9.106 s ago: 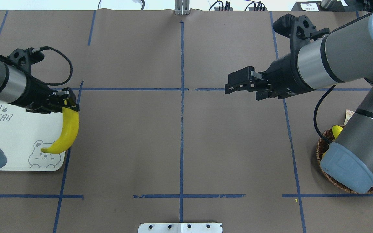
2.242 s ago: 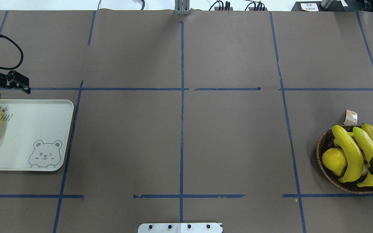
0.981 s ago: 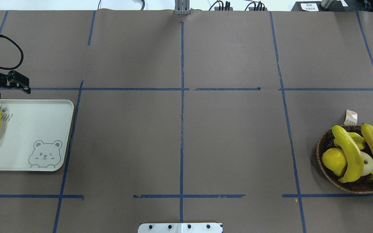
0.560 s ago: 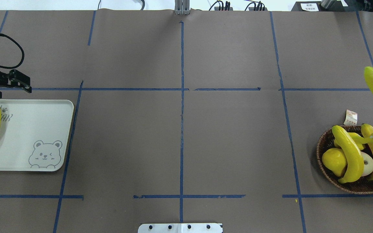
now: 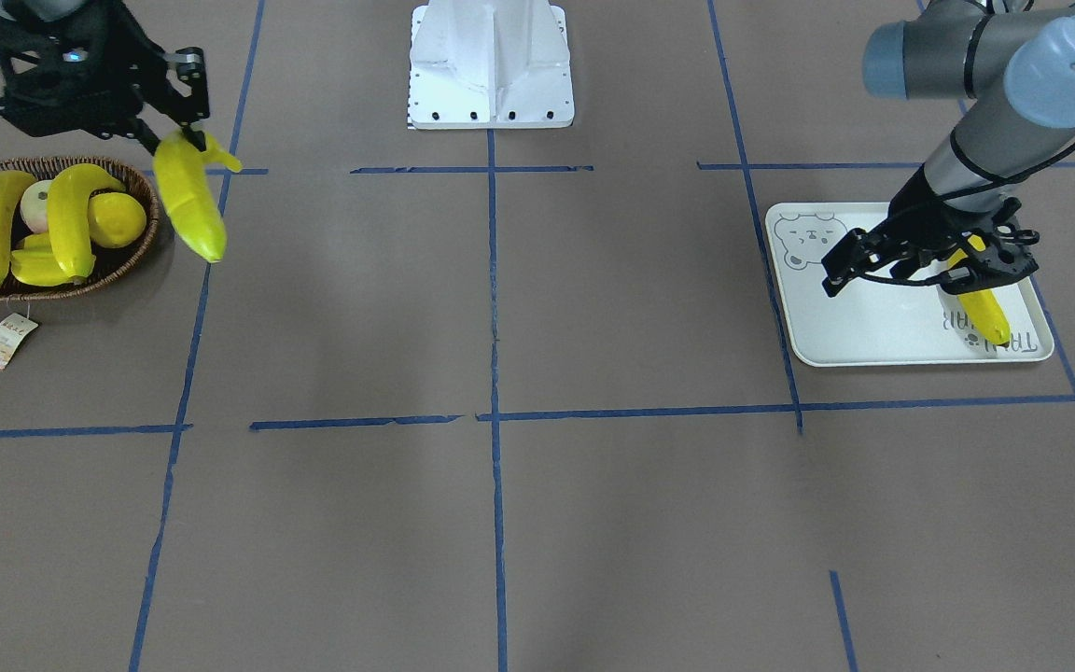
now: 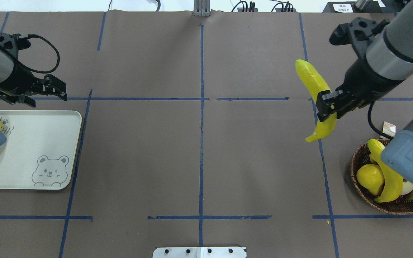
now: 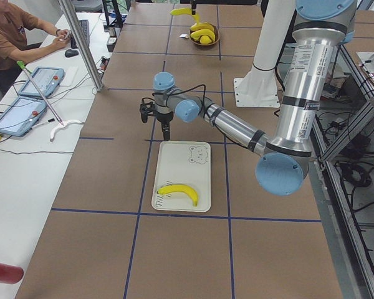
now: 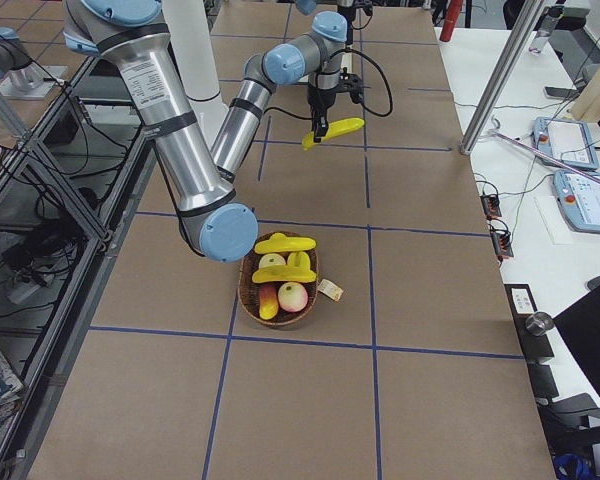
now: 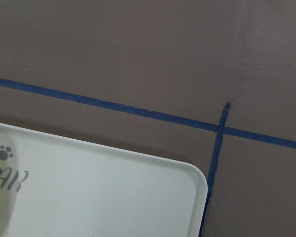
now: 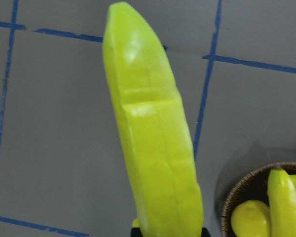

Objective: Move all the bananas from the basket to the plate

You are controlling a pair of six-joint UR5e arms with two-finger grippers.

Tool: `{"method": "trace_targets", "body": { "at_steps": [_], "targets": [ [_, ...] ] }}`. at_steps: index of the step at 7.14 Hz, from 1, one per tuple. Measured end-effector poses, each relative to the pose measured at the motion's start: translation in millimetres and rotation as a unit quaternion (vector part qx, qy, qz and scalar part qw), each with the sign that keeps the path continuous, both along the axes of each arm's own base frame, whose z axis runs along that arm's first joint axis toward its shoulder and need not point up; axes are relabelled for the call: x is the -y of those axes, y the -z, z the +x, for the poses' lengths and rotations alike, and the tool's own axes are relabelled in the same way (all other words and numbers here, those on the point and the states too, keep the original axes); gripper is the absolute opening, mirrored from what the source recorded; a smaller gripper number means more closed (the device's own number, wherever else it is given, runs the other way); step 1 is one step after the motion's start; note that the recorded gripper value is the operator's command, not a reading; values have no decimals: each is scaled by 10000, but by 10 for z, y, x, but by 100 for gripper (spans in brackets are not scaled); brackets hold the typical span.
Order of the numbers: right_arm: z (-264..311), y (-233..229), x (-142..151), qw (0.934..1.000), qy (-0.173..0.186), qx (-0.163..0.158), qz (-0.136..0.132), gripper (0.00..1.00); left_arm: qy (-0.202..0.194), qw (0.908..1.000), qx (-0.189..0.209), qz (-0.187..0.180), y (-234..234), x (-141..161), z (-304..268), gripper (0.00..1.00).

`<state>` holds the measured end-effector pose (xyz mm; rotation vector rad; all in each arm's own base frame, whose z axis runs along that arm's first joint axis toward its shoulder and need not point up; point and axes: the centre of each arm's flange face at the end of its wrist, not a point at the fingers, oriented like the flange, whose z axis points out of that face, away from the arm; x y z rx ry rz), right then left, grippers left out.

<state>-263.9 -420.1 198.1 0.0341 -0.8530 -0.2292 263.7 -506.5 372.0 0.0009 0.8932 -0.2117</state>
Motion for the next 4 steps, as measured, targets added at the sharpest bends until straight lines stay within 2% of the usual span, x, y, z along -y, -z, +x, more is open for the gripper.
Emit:
{"method": "trace_targets", "body": {
  "at_steps": [2, 3, 4],
  "targets": [
    [-759, 244, -181, 9978, -66, 645, -105, 1, -53, 9979, -595, 255, 655, -100, 474, 100],
    [-1054, 349, -334, 9957, -179, 887, -205, 1, 54, 9931, -1118, 342, 955, -185, 654, 100],
    [-1311, 466, -473, 9941, -309, 1007, -267, 1, 181, 9843, -1726, 330, 1155, -282, 814, 99]
  ]
}}
